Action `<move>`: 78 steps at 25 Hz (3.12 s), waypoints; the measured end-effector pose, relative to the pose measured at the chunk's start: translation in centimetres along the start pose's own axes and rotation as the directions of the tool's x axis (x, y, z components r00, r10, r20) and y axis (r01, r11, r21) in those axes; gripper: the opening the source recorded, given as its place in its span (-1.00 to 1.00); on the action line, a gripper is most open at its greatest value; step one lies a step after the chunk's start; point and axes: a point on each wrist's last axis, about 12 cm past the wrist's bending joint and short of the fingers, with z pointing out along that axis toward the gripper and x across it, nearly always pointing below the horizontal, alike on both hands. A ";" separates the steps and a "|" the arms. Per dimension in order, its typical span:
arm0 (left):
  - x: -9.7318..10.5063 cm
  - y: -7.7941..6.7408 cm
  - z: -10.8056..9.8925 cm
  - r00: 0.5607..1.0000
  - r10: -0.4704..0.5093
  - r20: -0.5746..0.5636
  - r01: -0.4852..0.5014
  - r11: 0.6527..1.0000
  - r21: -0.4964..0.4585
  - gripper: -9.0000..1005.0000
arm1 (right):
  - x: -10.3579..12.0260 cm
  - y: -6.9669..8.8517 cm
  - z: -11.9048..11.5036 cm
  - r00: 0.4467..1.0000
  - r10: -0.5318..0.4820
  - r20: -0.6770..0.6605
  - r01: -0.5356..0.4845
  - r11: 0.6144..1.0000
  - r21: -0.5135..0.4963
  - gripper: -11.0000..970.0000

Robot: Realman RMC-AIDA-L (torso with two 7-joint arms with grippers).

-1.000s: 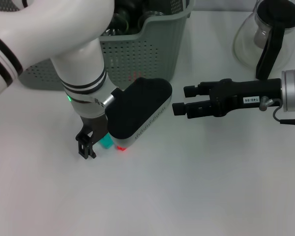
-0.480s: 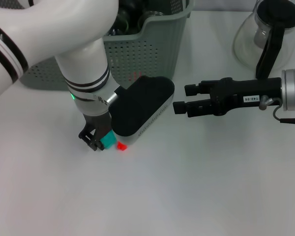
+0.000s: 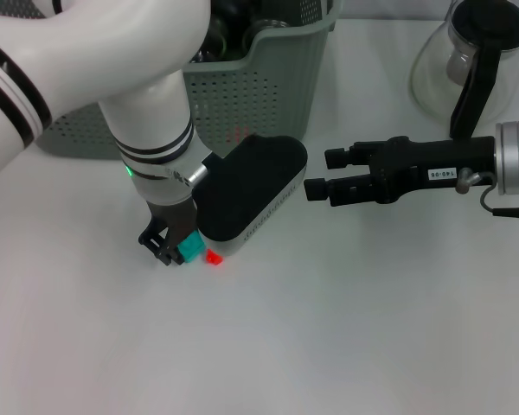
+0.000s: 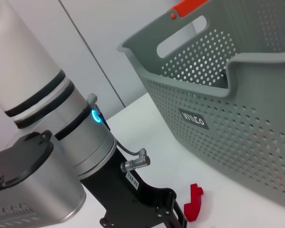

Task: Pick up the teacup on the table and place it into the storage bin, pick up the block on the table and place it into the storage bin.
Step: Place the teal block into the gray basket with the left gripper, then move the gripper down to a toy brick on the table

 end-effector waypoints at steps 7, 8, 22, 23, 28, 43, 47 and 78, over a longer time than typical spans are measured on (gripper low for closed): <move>0.1 0.1 -0.1 1.000 -0.016 0.001 0.016 1.000 -0.004 -0.14 | 0.0 0.0 0.0 1.000 -0.001 0.000 0.001 1.000 0.000 0.82; 0.1 0.2 -0.2 1.000 -0.022 0.005 0.022 1.000 -0.009 -0.15 | 0.0 0.0 0.0 1.000 -0.001 0.000 0.001 1.000 0.000 0.82; 10.6 -3.1 -11.8 0.593 -0.517 0.617 0.603 0.793 0.084 -0.17 | -0.1 -0.1 -0.5 1.000 -0.010 -0.004 0.010 1.000 0.001 0.82; 11.3 -3.4 -12.0 0.553 -0.535 0.639 0.634 0.768 0.094 -0.17 | -0.1 -0.1 -0.5 1.000 -0.012 -0.004 0.012 1.000 0.001 0.82; 17.8 -6.2 -15.0 0.183 -0.584 0.791 0.850 0.498 0.171 -0.17 | -0.3 -0.1 -0.7 1.000 -0.021 -0.010 0.021 1.000 -0.003 0.83; 23.2 -2.9 -13.5 -0.056 -0.651 0.757 0.998 -0.063 0.020 -0.06 | -0.5 0.2 -0.3 0.997 -0.078 -0.021 0.078 0.996 -0.033 0.83; 22.7 -3.2 -13.7 -0.067 -0.652 0.755 0.998 -0.036 0.057 0.31 | -0.3 0.3 -0.4 0.996 -0.085 -0.026 0.084 0.996 -0.038 0.83; 12.3 -16.5 -1.5 -0.134 -0.385 0.913 0.705 0.610 0.361 0.89 | -2.4 0.8 8.1 0.927 -0.271 -0.260 0.274 0.961 -0.027 0.83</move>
